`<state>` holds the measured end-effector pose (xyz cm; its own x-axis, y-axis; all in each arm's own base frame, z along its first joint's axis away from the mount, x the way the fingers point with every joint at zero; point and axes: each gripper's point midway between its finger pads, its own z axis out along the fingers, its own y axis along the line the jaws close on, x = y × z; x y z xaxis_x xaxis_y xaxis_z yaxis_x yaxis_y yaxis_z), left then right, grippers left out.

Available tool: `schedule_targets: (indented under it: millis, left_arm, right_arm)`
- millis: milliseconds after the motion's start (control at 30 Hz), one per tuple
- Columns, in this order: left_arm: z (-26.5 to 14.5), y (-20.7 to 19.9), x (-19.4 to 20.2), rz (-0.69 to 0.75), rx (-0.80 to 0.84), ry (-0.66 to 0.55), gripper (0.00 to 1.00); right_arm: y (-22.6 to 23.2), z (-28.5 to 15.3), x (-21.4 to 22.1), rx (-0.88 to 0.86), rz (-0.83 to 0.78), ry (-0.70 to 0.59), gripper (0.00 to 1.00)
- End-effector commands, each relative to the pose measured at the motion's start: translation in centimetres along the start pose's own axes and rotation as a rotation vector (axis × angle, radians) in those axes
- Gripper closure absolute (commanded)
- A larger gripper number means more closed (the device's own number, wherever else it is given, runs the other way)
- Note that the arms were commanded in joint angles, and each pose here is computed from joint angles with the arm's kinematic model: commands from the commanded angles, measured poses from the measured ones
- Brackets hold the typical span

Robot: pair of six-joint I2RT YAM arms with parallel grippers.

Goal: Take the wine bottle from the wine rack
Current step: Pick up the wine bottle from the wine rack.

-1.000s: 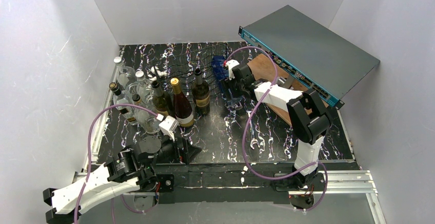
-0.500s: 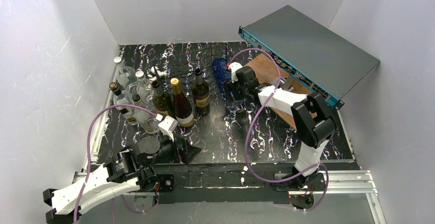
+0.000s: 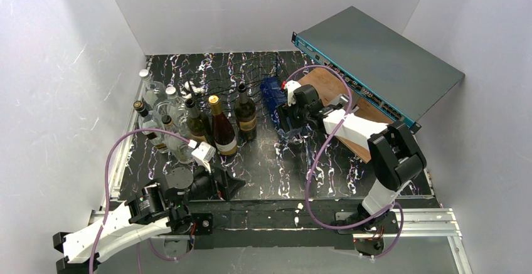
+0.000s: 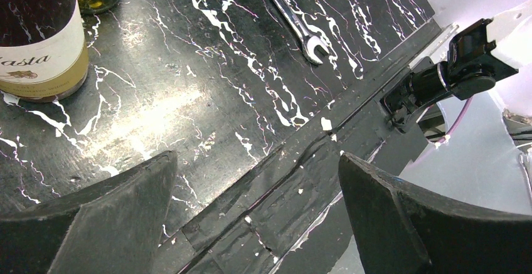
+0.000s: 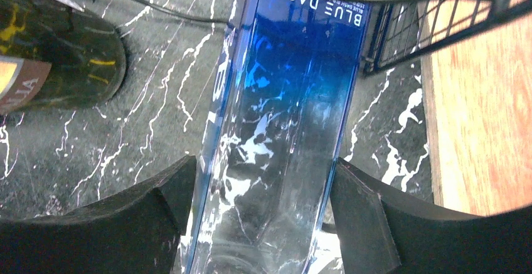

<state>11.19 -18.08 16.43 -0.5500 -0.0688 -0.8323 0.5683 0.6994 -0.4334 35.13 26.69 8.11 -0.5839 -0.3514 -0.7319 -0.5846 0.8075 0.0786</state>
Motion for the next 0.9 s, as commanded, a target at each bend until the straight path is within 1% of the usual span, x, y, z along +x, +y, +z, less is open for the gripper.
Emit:
schedule_targets:
  millis: [0,867]
  left_arm:
    - [-0.3,0.2,-0.1,-0.002,-0.007,-0.002,0.01]
    - [-0.3,-0.3,0.0,0.018,0.012,0.017,0.01]
  right_arm:
    - [1.8,-2.3,-2.0,-0.08,-0.012,-0.072,0.83]
    - [2.3,-7.1,0.2,-0.111,-0.05,-0.041,0.89]
